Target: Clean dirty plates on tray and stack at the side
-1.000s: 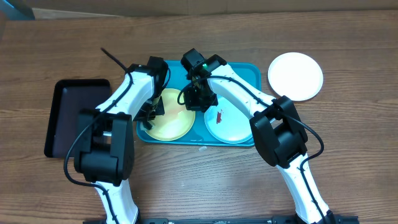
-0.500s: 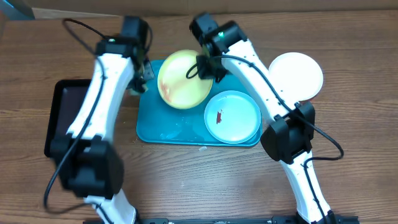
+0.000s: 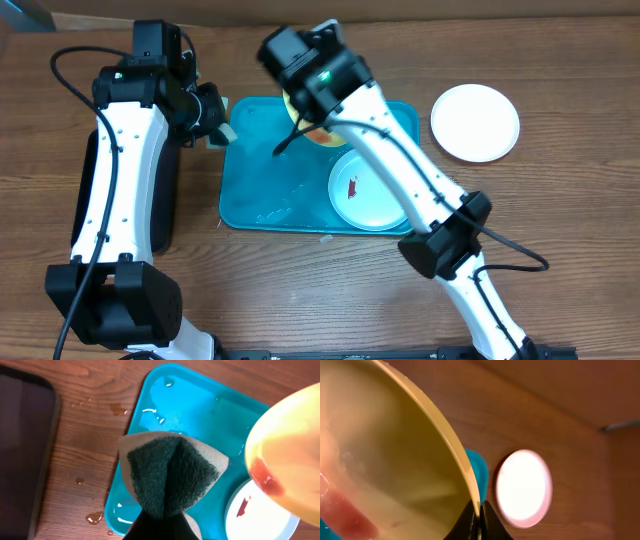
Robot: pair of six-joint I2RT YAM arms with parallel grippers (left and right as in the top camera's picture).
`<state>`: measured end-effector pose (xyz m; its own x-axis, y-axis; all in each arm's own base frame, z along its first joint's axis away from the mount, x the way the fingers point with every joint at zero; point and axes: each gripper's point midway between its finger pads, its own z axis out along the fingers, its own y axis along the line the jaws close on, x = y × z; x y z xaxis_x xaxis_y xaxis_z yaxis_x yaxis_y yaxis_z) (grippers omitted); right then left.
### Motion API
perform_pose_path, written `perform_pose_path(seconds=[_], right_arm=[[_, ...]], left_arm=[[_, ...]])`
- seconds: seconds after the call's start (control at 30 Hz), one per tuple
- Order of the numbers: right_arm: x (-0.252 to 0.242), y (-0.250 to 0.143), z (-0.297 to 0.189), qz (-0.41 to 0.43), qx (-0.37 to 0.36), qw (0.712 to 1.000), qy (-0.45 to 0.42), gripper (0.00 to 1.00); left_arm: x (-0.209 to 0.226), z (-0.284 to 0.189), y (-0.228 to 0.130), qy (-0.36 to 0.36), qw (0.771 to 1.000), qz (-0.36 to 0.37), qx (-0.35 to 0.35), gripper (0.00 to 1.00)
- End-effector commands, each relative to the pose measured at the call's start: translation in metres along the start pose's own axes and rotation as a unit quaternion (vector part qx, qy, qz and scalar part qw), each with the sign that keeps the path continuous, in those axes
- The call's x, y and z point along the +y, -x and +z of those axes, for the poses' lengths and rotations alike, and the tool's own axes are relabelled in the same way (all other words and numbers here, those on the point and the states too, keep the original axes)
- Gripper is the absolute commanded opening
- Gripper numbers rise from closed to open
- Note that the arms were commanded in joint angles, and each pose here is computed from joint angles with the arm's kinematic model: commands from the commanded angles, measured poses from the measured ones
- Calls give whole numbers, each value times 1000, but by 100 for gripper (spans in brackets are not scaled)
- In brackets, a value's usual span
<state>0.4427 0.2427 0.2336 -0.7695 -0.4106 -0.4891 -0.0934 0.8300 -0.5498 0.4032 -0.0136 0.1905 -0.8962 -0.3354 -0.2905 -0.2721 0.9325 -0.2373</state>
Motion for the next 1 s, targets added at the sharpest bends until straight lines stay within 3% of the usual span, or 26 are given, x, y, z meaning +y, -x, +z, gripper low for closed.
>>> perform_pose_path(seconds=[0.0, 0.2, 0.37, 0.67, 0.87, 0.97], right_arm=[[-18, 21, -33, -28, -68, 994, -83, 4], [-19, 41, -70, -41, -138, 977, -161, 4], [-24, 45, -78, -47, -149, 969, -189, 4], [-24, 45, -77, -44, -148, 970, -187, 4], [-10, 39, -59, -45, -123, 984, -118, 4], [-17, 35, -44, -6, -104, 989, -101, 4]], left_arm=[[4, 16, -12, -10, 999, 19, 31, 4], [12, 29, -25, -3, 998, 20, 54, 4], [15, 29, -23, -2, 999, 14, 50, 4], [15, 29, -23, -3, 999, 15, 50, 4], [13, 29, -21, -4, 999, 17, 46, 4], [14, 29, -21, -4, 999, 16, 46, 4]])
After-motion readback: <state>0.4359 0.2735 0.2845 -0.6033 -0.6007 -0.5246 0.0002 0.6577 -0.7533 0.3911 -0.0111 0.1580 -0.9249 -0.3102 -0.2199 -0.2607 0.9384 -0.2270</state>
